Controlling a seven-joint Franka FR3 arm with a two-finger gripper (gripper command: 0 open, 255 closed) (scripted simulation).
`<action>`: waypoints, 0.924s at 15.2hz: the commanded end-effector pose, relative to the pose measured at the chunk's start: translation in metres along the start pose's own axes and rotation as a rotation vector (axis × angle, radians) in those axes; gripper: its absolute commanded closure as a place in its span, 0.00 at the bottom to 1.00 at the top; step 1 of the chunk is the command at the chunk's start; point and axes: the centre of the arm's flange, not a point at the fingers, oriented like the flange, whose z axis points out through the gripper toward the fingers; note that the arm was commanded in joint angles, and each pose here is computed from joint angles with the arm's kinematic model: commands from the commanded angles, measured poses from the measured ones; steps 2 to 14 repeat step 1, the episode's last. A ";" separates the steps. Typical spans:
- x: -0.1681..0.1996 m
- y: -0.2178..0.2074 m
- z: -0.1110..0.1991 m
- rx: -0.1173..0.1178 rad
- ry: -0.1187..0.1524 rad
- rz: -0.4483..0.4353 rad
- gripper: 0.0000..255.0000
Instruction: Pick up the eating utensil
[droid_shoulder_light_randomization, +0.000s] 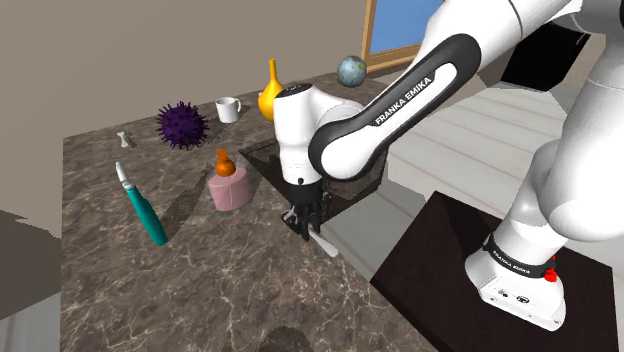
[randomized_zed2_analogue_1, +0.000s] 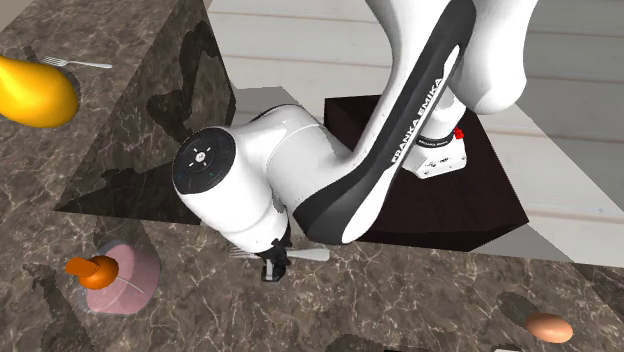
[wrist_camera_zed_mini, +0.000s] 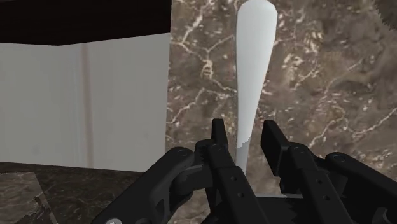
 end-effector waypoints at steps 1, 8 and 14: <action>0.000 0.000 -0.003 0.000 0.000 0.000 1.00; 0.000 0.000 -0.003 0.000 0.000 0.000 1.00; 0.000 0.000 -0.003 0.000 0.000 0.000 1.00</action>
